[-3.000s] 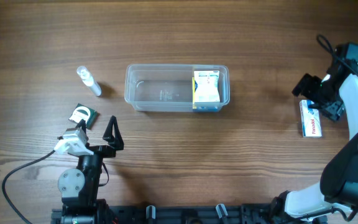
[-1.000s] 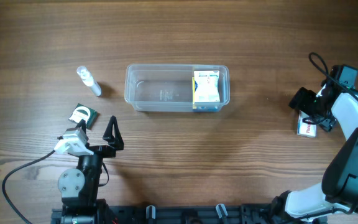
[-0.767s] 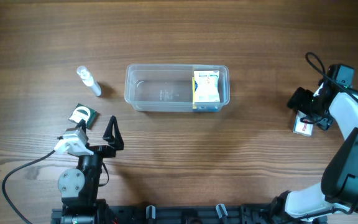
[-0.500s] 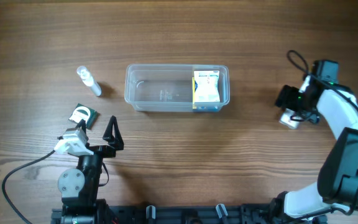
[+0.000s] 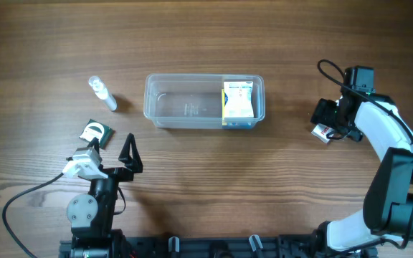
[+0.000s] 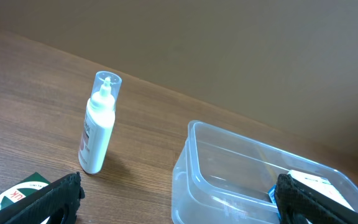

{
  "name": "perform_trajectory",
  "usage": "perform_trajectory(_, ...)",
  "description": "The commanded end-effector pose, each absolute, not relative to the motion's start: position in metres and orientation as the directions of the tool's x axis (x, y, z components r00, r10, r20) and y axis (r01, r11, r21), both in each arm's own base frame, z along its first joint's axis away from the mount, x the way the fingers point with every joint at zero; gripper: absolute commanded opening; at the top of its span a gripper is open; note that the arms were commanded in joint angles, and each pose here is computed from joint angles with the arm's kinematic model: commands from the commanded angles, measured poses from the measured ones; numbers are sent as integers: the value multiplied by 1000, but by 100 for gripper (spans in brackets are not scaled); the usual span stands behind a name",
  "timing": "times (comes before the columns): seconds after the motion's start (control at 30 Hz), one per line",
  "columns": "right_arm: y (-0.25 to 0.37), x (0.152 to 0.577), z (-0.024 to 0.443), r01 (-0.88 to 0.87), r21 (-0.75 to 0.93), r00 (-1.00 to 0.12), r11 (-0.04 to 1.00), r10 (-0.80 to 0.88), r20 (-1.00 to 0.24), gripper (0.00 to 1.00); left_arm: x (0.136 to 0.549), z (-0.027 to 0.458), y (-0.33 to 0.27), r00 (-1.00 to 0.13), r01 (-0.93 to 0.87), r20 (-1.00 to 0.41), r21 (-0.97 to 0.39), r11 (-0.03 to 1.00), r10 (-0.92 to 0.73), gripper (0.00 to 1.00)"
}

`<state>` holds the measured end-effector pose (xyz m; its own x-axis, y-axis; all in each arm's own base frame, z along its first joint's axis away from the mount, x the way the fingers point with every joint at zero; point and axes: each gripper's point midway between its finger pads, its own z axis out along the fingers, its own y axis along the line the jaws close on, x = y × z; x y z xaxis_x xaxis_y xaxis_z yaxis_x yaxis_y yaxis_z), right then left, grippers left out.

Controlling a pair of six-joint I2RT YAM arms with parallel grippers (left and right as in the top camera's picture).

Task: Pack container

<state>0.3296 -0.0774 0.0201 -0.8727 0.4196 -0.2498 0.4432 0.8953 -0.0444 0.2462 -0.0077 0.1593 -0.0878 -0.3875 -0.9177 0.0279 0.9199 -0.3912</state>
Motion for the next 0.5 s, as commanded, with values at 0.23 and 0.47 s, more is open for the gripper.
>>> perform_trajectory(0.23,-90,329,20,590,-66,-782,805,550,-293,85,246,156,-4,-89,6,-920,-383,924,-381,100)
perform_trajectory(0.47,-91,327,-1,589,-85,-793,804,554,-253,84,246,155,-4,-89,6,-920,-383,924,-381,100)
